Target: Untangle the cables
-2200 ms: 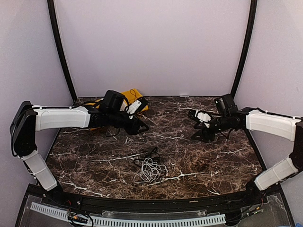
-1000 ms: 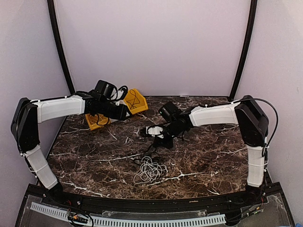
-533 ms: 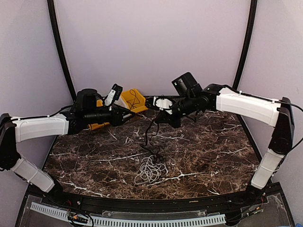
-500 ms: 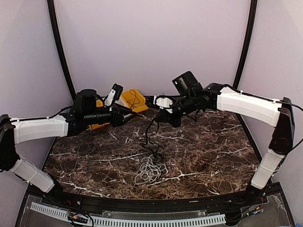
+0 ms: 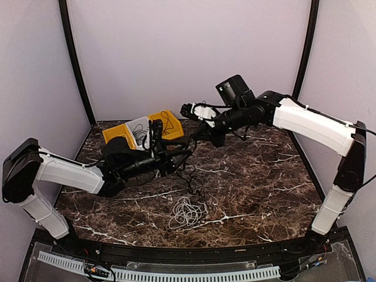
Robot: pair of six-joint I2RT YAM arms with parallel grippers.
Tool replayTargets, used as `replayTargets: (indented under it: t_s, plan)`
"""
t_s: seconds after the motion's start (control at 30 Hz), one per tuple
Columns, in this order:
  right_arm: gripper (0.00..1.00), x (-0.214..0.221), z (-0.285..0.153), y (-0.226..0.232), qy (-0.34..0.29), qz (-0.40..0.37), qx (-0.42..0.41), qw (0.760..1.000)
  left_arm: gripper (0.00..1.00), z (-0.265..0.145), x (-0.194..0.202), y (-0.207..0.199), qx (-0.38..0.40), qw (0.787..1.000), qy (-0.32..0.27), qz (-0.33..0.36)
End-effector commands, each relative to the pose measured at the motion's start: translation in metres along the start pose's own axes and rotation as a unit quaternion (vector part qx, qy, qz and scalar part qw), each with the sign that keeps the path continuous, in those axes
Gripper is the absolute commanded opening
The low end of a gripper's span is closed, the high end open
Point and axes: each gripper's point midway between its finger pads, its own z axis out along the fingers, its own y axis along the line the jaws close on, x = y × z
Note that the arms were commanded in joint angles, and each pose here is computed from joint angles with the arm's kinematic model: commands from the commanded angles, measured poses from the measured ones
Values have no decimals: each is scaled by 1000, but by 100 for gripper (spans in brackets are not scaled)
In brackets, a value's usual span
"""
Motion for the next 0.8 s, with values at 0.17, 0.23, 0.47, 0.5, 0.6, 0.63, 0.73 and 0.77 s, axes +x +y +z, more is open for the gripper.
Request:
replayTargets:
  t_s: [0.17, 0.23, 0.47, 0.5, 0.6, 0.63, 0.73, 0.77]
  plan:
    - [0, -68, -76, -11, -105, -3, 26, 994, 35, 8, 27, 26, -60, 996, -66, -9]
    - [0, -84, -95, -12, -134, -7, 24, 991, 30, 13, 44, 25, -51, 997, -54, -17]
    - [0, -116, -153, -21, -206, -11, 20, 978, 28, 48, 100, 31, -40, 997, -31, -62]
    - [0, -119, -161, -25, -214, -11, 26, 976, 27, 52, 104, 28, -35, 997, -31, -67]
    - [0, -127, -187, -37, -234, -14, 49, 971, 26, 60, 123, 28, -35, 996, -20, -85]
    - [0, -128, -195, -39, -239, -16, 56, 969, 25, 61, 127, 28, -37, 995, -17, -89]
    - [0, -134, -216, -44, -254, -21, 72, 964, 24, 58, 145, 30, -47, 994, 3, -101]
    - [0, -135, -221, -45, -256, -22, 76, 963, 24, 54, 150, 31, -50, 993, 8, -105]
